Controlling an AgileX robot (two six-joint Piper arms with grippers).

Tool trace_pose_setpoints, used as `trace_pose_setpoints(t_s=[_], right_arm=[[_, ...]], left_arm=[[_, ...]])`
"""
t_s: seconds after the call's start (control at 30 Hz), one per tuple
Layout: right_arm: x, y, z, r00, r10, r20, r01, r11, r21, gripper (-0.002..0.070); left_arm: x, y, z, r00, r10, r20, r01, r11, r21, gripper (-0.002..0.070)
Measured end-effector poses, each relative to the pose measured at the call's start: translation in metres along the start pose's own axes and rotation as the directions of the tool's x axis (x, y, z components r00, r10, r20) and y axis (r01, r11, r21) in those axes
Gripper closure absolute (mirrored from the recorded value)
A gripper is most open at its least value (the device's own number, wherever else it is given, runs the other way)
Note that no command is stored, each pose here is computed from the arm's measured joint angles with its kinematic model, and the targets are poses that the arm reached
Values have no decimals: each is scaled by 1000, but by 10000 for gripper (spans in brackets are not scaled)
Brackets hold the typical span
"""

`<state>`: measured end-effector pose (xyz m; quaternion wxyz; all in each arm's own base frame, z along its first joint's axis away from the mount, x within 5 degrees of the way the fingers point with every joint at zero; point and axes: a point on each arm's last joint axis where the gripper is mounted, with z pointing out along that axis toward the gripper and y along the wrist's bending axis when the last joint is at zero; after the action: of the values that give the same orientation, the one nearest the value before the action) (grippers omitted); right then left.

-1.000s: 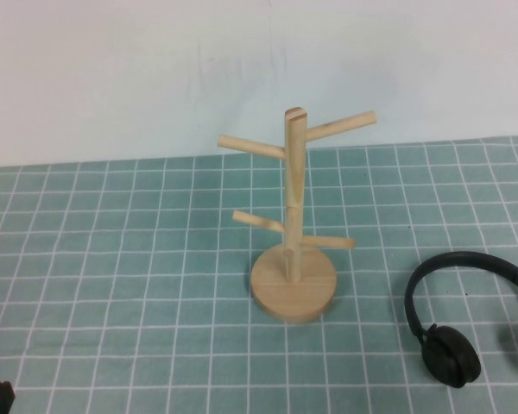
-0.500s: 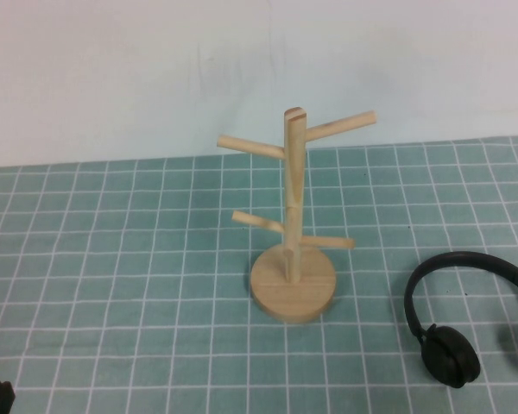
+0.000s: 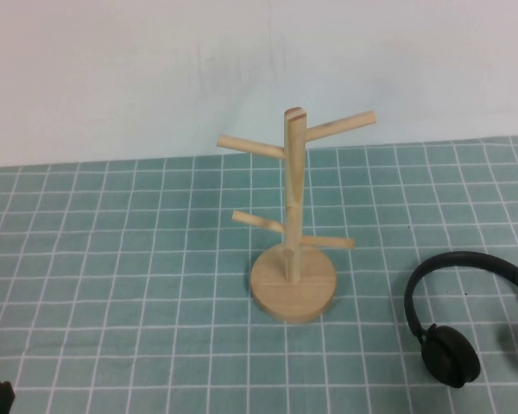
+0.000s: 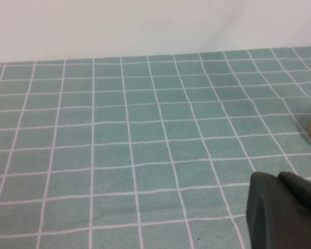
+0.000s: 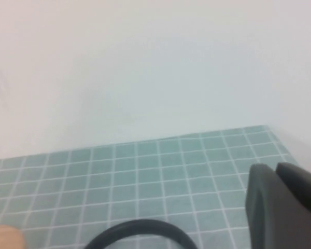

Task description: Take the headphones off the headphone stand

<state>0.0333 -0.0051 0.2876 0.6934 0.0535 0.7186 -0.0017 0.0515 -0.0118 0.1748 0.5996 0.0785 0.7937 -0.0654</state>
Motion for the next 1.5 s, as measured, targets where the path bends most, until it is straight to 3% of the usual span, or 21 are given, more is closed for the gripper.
trace_pose_setpoints(t_s=[0.17,0.37,0.43,1.5], right_arm=[[41,-7,7,1000,-15,-7,16,998,65,682],[99,-7,25,998,28,-57,-27,999,29,683],[105,-9,22,985,6,-171,4,998,55,682],[106,-8,23,986,-14,-166,21,999,42,682]], left_arm=[[0,0,0,1000,0,0,0,1000,0,680],[0,0,0,1000,0,0,0,1000,0,680],[0,0,0,1000,0,0,0,1000,0,680],[0,0,0,1000,0,0,0,1000,0,680]])
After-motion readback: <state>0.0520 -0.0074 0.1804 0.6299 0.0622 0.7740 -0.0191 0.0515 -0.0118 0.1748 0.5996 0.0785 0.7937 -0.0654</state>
